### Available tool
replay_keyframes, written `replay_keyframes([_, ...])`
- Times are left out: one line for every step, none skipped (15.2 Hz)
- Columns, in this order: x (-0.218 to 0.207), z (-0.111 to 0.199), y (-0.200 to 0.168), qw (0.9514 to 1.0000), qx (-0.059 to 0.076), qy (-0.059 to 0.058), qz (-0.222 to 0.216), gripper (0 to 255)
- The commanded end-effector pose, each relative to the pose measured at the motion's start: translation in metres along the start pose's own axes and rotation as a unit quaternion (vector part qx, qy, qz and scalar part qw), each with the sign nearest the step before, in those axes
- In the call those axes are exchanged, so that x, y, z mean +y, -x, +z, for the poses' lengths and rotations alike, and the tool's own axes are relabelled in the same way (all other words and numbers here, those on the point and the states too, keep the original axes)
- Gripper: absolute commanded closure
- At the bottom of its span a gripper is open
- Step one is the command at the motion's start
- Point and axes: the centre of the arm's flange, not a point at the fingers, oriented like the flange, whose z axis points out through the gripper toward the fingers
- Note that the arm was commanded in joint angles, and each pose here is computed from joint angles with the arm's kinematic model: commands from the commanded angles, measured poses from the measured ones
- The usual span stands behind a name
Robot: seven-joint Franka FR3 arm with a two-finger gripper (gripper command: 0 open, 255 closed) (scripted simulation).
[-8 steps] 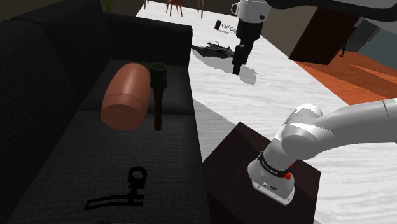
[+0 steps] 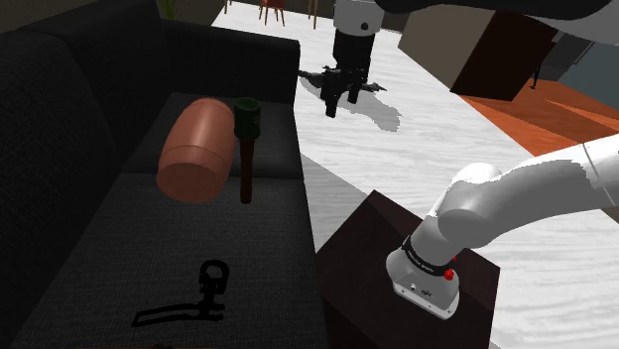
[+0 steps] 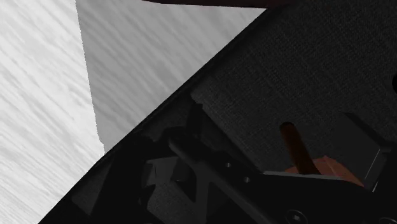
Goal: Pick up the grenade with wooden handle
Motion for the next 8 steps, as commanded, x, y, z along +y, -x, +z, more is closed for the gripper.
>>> replay_keyframes([-0.018,-0.002,-0.014,0.9995,0.005,-0.005,0.032,0])
replay_keyframes([-0.026,-0.002,-0.022,0.9988,0.007,-0.007,0.047,0])
replay_keyframes([-0.034,-0.003,-0.032,0.998,0.009,-0.009,0.062,0])
replay_keyframes([-0.042,-0.003,-0.041,0.9969,0.011,-0.011,0.077,0])
replay_keyframes([-0.05,-0.004,-0.051,0.9956,0.013,-0.013,0.092,0])
replay_keyframes([-0.057,-0.004,-0.06,0.994,0.016,-0.015,0.107,0])
replay_keyframes([-0.064,-0.005,-0.071,0.9922,0.018,-0.017,0.122,0])
replay_keyframes([-0.07,-0.006,-0.081,0.9902,0.02,-0.019,0.137,0])
